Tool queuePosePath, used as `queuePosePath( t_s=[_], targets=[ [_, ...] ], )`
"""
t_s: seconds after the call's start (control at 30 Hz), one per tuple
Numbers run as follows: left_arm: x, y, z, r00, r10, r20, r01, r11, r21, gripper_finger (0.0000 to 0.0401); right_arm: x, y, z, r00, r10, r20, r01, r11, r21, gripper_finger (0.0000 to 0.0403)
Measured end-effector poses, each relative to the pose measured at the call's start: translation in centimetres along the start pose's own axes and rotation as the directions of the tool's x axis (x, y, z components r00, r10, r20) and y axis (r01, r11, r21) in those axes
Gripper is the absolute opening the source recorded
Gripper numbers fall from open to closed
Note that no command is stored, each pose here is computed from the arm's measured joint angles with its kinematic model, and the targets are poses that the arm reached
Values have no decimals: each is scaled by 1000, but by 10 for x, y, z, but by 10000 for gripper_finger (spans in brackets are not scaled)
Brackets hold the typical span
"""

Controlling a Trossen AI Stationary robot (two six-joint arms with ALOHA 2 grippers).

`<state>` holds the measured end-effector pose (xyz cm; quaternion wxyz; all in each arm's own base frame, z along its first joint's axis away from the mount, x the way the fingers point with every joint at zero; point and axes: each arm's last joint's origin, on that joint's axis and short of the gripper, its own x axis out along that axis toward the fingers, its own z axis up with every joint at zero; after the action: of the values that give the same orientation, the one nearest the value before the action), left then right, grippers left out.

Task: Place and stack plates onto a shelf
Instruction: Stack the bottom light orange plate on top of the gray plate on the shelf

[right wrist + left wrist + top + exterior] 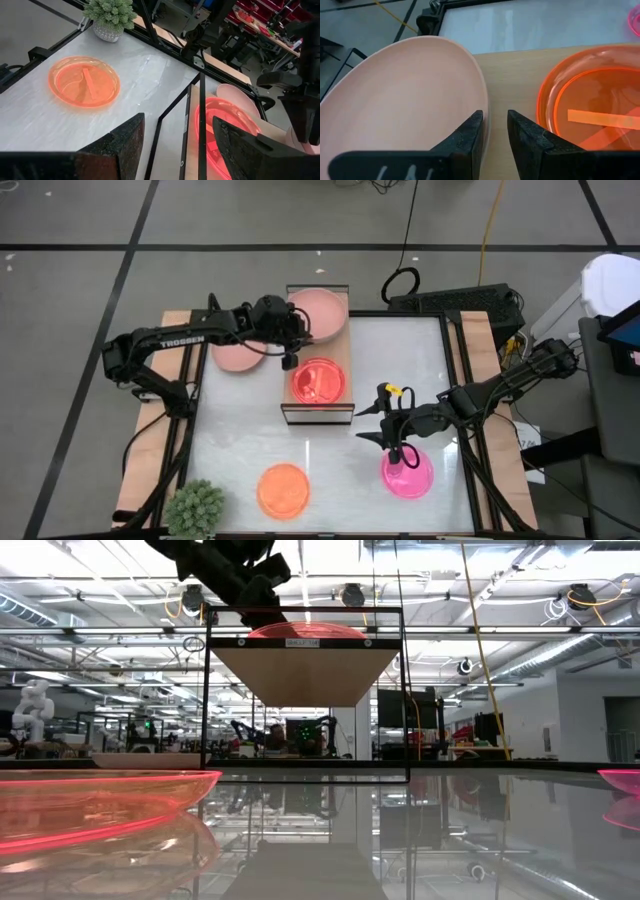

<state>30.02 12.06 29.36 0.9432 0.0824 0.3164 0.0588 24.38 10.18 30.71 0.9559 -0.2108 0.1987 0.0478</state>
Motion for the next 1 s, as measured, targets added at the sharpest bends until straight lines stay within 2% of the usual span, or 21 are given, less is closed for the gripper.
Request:
queuePosePath(
  t_s=[0.13, 0.27, 0.37, 0.5, 0.6, 0.73, 0.83, 0.9, 1.0],
  targets=[
    [-3, -11, 5, 1000, -25, 12, 25, 999, -31, 92, 0, 1, 0, 1000, 4, -6, -4, 999, 38, 215],
    [-17, -36, 18, 996, -58, 62, 59, 998, -10, 92, -1, 3, -9, 995, 28, -93, -19, 995, 101, 215],
    [-32, -54, 28, 995, -10, 96, 6, 999, 42, 92, -1, 4, -14, 990, 36, -139, -19, 992, 124, 215],
    [-49, -66, 35, 991, 32, 129, -41, 997, 67, 92, -1, 4, -12, 993, 33, -116, -16, 990, 143, 215],
    [-53, -77, 32, 996, -5, 85, 1, 999, 46, 92, -2, 4, -12, 992, 52, -112, -29, 980, 195, 215],
    [-53, -95, 22, 997, -75, -34, 76, 997, 22, 92, -3, 6, -14, 984, 125, -123, -87, 957, 277, 215],
    [-52, -111, 17, 992, -109, -56, 111, 993, 30, 92, -5, 11, -17, 970, 183, -156, -123, 935, 331, 215],
    [-50, -120, 10, 995, -62, -77, 66, 996, 51, 92, -7, 13, -19, 964, 195, -179, -124, 929, 349, 215],
    [-52, -122, 0, 997, 57, -59, -51, 994, 93, 92, -8, 15, -20, 960, 204, -190, -121, 920, 372, 215]
  ],
)
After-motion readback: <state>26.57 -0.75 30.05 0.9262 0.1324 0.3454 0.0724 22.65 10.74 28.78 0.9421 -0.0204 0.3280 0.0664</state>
